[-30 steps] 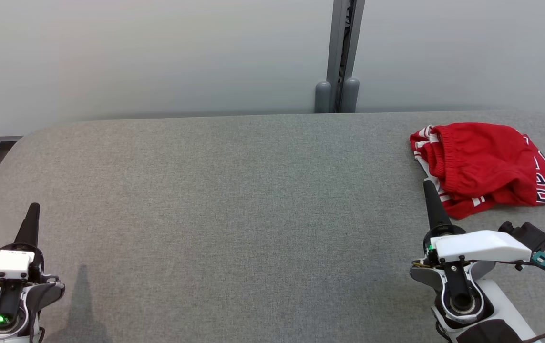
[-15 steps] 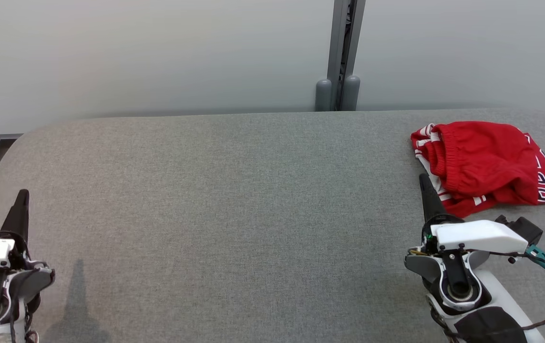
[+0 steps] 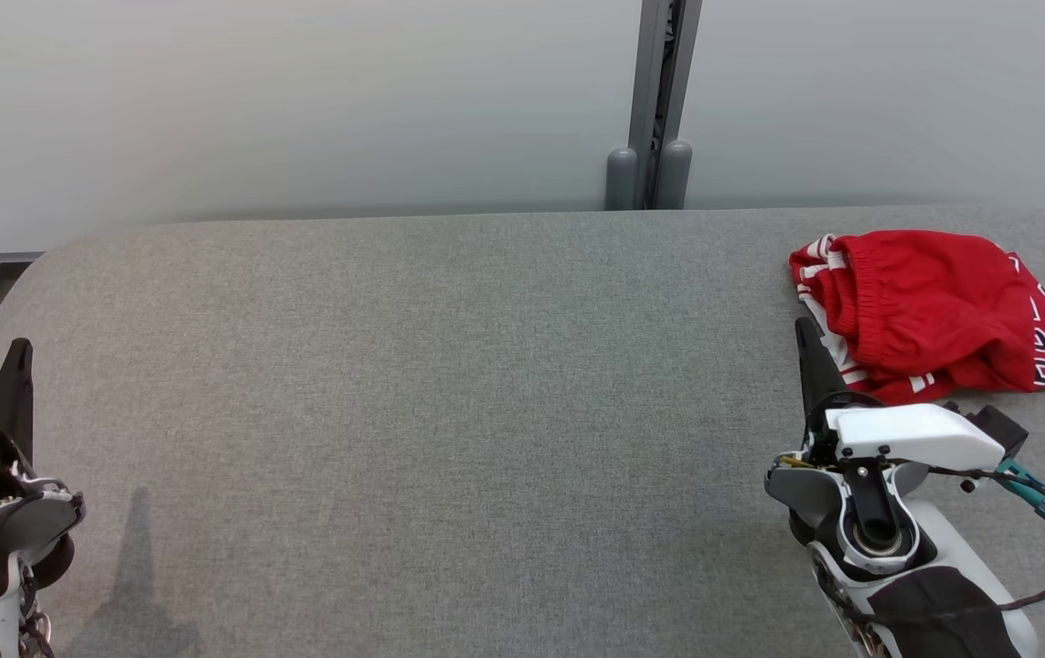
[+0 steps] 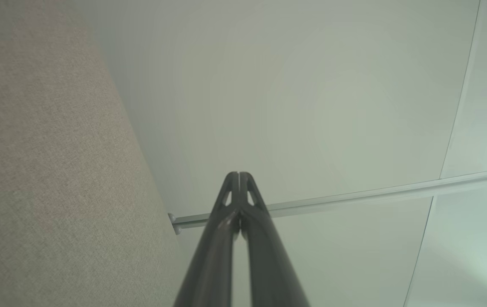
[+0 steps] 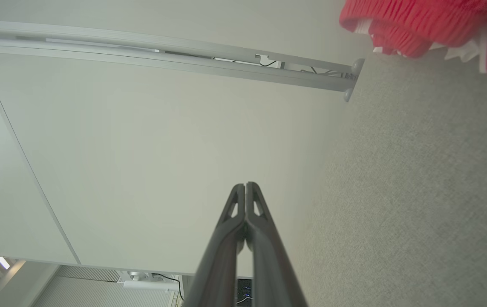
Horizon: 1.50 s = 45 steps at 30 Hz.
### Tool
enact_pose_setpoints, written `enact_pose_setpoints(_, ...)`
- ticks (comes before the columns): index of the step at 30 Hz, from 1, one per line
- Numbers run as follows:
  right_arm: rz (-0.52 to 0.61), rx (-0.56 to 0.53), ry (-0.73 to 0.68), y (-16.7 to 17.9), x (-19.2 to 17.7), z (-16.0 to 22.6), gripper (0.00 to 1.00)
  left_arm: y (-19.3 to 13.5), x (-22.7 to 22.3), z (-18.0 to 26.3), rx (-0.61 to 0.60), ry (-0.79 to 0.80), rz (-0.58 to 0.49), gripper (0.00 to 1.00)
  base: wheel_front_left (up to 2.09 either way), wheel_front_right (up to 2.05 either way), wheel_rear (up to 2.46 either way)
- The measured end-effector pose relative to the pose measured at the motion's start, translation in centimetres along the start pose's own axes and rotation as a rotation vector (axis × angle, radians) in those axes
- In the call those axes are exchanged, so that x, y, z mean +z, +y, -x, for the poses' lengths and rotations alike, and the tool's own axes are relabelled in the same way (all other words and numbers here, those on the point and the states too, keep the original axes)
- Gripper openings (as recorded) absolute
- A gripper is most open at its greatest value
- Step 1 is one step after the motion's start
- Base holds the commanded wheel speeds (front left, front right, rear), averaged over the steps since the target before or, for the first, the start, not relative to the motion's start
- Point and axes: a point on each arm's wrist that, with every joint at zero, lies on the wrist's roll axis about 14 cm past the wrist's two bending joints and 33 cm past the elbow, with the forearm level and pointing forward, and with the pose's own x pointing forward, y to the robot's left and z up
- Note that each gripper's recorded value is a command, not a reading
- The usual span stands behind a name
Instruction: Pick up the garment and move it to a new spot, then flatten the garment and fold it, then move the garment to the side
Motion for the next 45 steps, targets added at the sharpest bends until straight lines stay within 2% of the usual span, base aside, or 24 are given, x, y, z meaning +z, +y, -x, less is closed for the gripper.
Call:
enact_pose_setpoints(15, -0.086, -0.019, 0.008, 0.2, -0.5, -0.7, 0.00, -1.2, 0.6, -0.6, -0.049, 0.004, 0.105, 0.00, 0.00, 0.00, 0.00)
enact_pose_setpoints(45, -0.090, -0.020, 0.008, 0.2, -0.6, -0.8, 0.00, -1.3, 0.7, -0.6, -0.054, 0.003, 0.110, 0.00, 0.00, 0.00, 0.00)
